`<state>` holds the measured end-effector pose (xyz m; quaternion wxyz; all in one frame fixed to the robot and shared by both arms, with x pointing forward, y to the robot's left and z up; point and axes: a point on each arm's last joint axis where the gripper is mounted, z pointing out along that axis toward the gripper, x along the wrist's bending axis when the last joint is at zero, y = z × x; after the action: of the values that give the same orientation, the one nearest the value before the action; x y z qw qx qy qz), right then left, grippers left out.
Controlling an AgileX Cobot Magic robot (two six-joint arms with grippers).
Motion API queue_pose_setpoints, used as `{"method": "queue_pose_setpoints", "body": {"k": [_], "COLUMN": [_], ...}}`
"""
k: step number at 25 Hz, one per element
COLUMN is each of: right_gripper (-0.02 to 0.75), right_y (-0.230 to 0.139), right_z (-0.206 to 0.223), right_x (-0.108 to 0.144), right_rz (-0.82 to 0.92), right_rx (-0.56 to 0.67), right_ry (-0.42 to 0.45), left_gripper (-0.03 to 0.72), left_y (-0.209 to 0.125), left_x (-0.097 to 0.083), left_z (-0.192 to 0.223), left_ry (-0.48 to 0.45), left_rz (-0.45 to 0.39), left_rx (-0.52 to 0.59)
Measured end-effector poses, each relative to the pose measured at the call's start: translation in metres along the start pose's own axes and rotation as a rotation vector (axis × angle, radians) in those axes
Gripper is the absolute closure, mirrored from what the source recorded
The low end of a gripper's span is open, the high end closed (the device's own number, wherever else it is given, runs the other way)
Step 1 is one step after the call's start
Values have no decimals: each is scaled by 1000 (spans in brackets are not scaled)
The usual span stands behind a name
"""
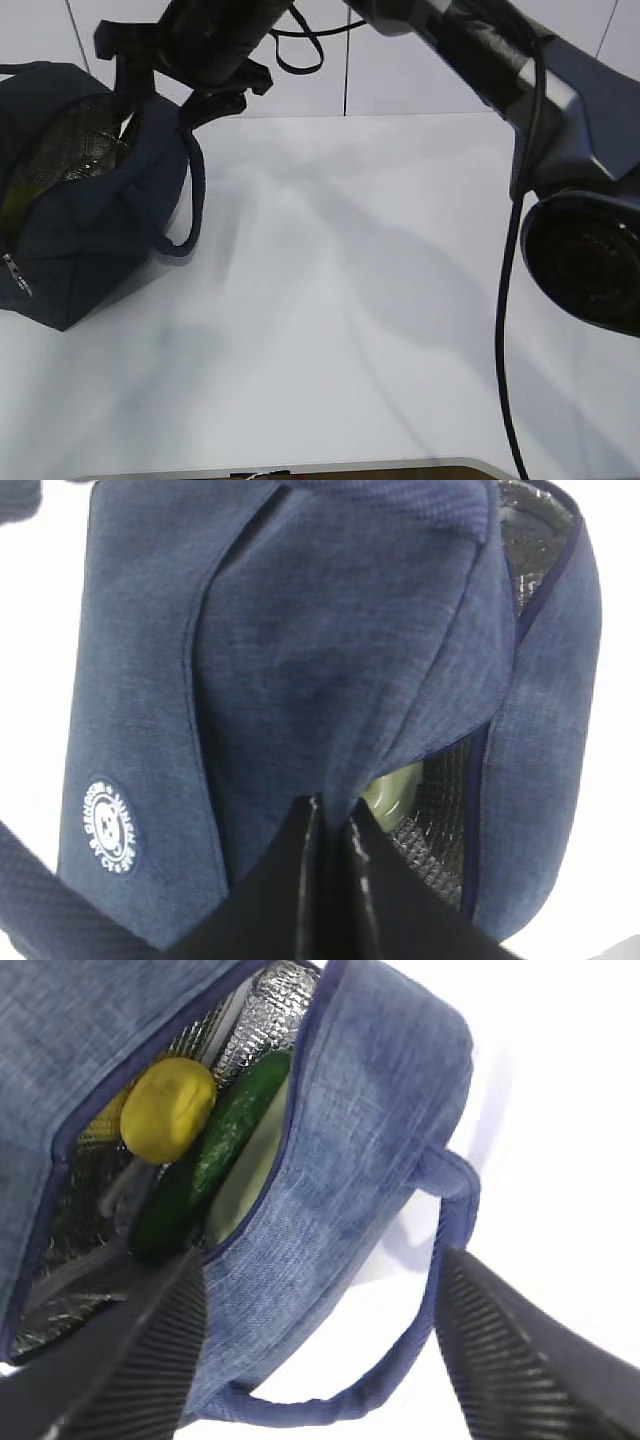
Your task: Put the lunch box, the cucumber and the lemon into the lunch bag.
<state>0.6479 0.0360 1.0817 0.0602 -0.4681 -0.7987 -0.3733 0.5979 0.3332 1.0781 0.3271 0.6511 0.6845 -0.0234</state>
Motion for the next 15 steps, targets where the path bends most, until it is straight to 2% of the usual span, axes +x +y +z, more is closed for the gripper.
{"method": "queue_pose_setpoints", "body": {"k": [2, 5, 10, 15], "right_gripper": [172, 172, 172, 172], "right_y": [0, 1, 0, -8], "right_z": [0, 0, 3, 26], "right_x": [-6, -10, -11, -21], "right_rz": [13, 43, 118, 171], "right_rx": [-5, -10, -8, 39], "right_ry": [-68, -105, -107, -94], "left_gripper": [699, 699, 699, 699], "left_y": [0, 0, 0, -1], "left_x": [0, 0, 0, 0], "left_z": [0, 0, 0, 0], "left_ry": [0, -1, -2, -2], "left_rz": [0, 0, 0, 0], "left_rx": [0, 2, 4, 6]}}
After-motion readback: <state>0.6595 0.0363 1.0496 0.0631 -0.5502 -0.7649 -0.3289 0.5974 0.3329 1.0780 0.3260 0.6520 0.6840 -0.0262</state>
